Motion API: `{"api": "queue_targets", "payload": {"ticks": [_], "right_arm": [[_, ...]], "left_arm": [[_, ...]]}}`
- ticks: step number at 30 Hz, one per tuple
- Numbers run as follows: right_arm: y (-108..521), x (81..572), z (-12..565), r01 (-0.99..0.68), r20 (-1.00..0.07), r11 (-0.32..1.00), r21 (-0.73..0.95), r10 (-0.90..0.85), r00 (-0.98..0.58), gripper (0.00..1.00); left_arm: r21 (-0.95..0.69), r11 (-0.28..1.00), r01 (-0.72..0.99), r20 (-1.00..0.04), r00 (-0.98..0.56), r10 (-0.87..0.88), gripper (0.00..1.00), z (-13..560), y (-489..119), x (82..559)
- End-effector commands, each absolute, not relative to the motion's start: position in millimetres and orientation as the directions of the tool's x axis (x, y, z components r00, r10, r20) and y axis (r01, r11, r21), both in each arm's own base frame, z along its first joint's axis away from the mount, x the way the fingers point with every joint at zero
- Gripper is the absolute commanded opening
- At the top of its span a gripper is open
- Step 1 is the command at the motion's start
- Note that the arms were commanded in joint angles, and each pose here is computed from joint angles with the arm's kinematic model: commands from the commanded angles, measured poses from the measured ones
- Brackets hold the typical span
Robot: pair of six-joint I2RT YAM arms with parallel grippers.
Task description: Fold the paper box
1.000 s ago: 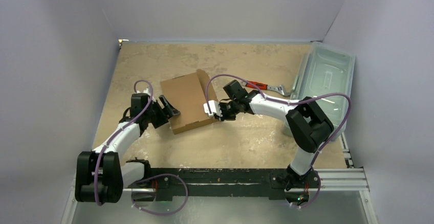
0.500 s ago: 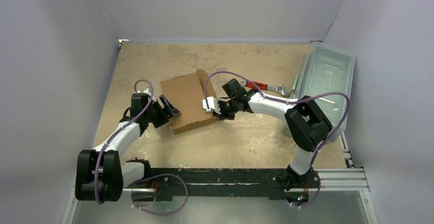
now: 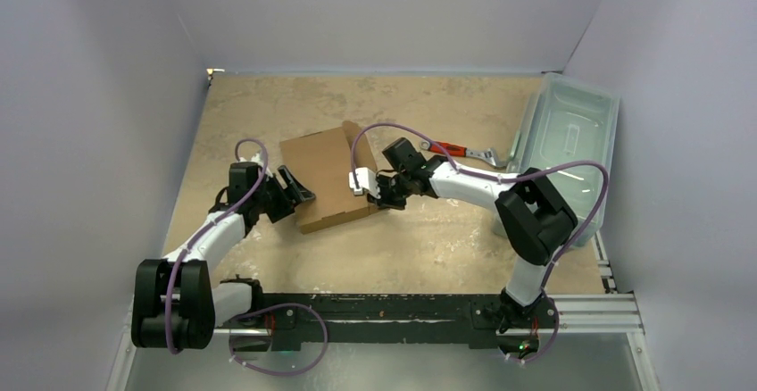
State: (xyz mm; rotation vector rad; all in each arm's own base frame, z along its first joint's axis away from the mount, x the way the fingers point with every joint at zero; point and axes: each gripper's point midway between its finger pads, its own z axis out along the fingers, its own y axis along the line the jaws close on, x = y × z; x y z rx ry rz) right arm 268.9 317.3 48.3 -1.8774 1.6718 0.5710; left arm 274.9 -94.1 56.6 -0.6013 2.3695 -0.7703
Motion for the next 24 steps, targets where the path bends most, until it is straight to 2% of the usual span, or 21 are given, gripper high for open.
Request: {"api": "queue_targets", "payload": {"ticks": [1,24], "right_arm": [[336,279,65,-0.988,-0.677,-0.042,-0.149,-0.724,0.133,0.00],[355,269,75,-0.986,-0.684,-0.059,-0.158,-0.714,0.152,0.00]], "left_arm": [[-0.641,0.734,-0.222,-0.377,-0.743,-0.553,0.70,54,-95,273],[-0.654,0.723,-0.223,-0.364,-0.746,-0.559,0.68,54,-97,272]]}}
